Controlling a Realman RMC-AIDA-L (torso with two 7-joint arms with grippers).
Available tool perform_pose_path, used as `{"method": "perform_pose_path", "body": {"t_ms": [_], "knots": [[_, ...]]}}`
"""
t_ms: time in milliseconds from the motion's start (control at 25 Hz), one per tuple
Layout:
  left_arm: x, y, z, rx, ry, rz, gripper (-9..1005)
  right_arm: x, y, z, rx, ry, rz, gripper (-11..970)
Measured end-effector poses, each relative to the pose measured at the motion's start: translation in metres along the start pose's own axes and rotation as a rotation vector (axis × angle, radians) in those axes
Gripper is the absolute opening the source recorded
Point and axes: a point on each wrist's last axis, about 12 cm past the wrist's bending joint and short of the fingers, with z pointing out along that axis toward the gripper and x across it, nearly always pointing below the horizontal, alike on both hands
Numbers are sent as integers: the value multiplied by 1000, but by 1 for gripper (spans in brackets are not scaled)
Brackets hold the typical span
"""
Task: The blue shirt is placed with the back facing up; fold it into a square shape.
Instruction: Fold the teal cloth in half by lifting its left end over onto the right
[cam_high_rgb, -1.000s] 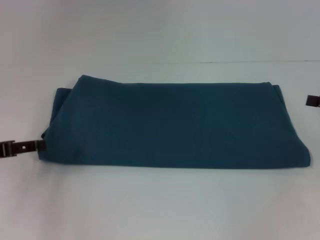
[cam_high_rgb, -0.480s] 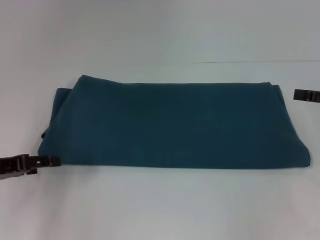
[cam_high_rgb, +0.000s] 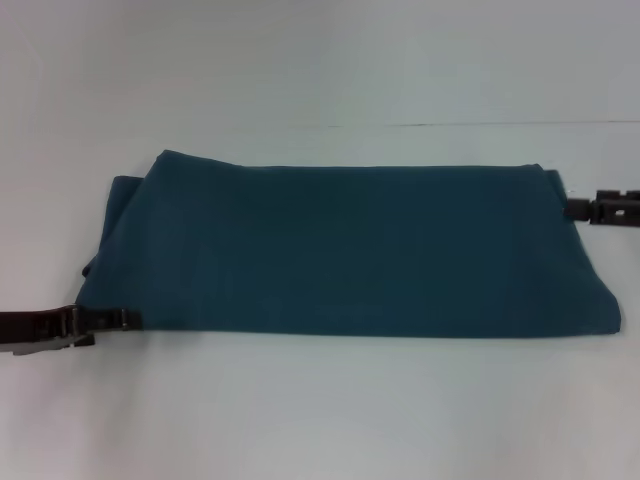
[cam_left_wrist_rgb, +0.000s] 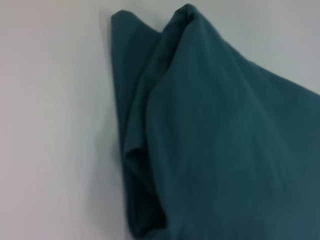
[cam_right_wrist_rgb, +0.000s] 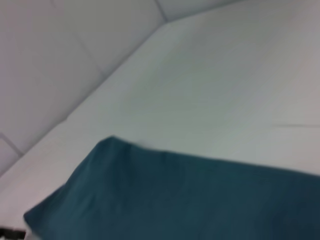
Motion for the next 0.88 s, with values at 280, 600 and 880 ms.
{"method": "perform_pose_path", "body": {"t_ms": [280, 600, 880], "knots": [[-7, 0, 1, -36, 9, 13, 884, 1, 2, 4, -10, 23, -15, 919], [-15, -1, 2, -68, 34, 17, 884, 2, -1, 0, 6, -15, 7, 919], [-18, -3, 5, -84, 49, 26, 883, 3, -3, -4, 14, -37, 20, 919]]}}
